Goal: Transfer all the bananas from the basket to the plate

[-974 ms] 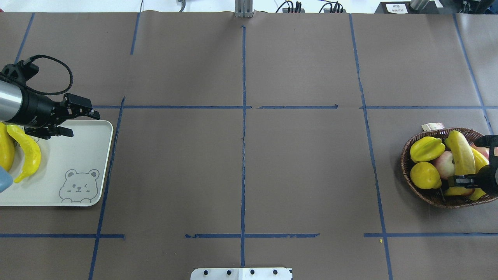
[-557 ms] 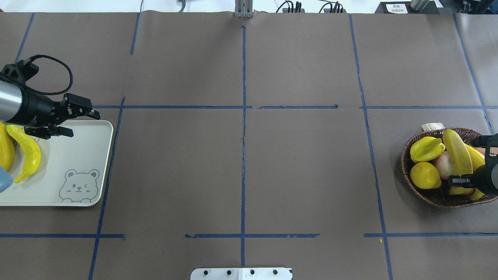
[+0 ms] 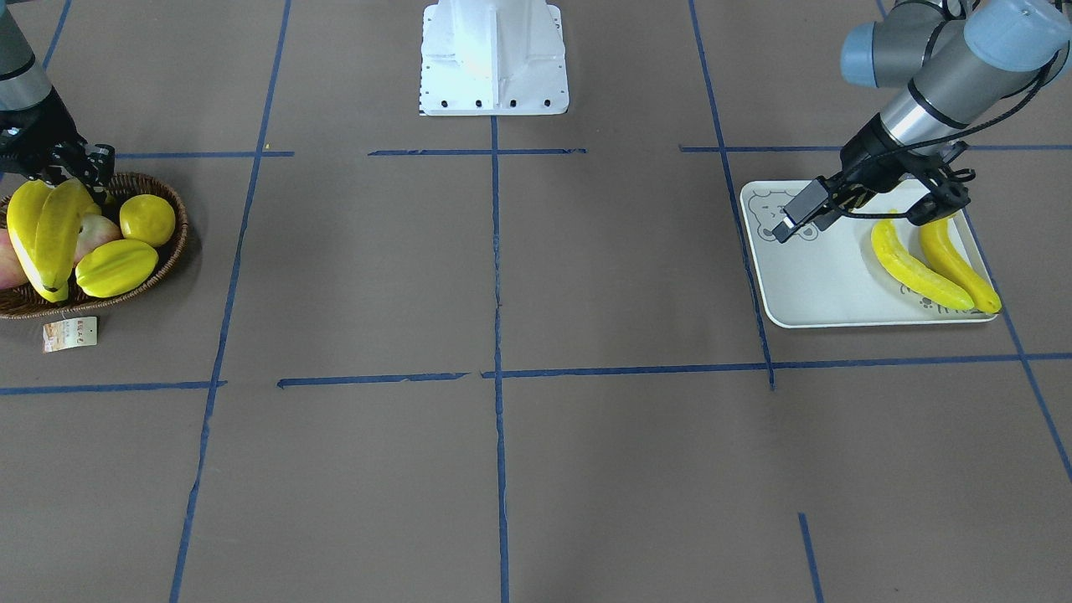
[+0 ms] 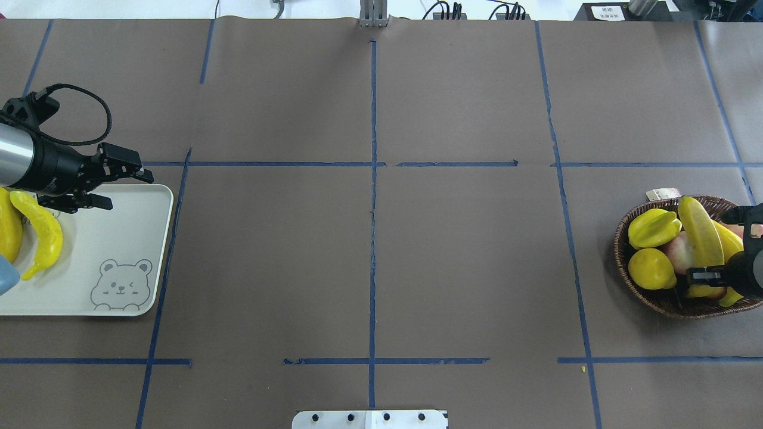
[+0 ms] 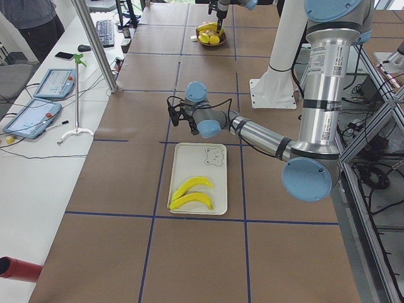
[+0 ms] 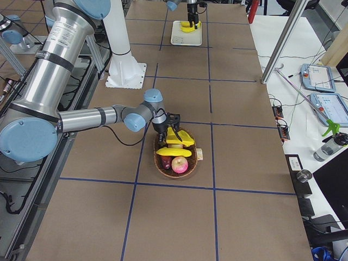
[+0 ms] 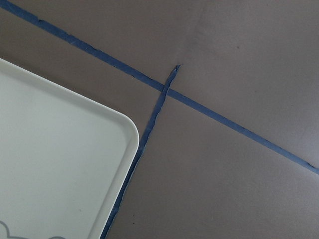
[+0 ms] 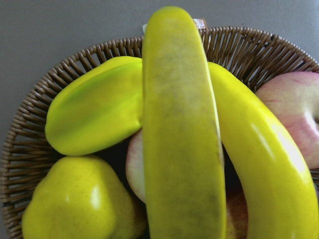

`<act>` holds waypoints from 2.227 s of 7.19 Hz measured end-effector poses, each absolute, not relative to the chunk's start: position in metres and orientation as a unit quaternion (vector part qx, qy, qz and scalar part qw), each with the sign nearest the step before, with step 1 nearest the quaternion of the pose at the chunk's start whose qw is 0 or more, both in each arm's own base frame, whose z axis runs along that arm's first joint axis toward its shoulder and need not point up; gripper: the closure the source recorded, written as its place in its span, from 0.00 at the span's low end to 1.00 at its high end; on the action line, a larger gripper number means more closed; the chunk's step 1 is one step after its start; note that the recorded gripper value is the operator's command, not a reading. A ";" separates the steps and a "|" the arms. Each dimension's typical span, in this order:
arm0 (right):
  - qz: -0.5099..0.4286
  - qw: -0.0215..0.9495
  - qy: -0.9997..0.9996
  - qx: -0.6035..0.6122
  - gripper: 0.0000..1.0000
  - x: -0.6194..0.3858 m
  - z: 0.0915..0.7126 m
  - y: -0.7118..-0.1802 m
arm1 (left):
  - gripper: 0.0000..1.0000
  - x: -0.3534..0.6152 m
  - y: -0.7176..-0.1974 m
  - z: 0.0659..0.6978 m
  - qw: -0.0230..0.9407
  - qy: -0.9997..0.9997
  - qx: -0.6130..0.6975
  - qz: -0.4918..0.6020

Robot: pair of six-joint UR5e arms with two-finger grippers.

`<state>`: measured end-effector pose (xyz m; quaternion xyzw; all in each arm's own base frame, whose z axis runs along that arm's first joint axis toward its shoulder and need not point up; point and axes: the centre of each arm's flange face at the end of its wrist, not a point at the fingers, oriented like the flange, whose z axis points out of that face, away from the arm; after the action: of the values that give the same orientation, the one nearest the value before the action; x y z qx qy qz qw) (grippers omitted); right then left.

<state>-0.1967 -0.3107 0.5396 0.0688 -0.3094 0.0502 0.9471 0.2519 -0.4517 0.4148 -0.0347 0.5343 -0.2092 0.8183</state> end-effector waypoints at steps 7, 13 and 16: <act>0.031 0.914 -0.396 0.077 0.99 -0.211 0.380 -0.370 | 0.00 0.306 -0.448 0.360 0.804 0.562 -0.016 -0.196; 0.039 0.822 -0.565 0.069 0.99 -0.343 0.256 -0.366 | 0.00 0.372 -0.445 0.240 0.760 0.632 0.012 -0.153; 0.023 0.764 -0.638 0.097 0.99 -0.426 0.220 -0.356 | 0.01 0.387 -0.444 0.209 0.747 0.648 0.016 -0.148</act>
<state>-0.4259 -0.3564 0.2204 0.0971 -0.6377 0.0232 0.7638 0.3866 -0.4441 0.2093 0.0160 0.6480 -0.1482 0.7469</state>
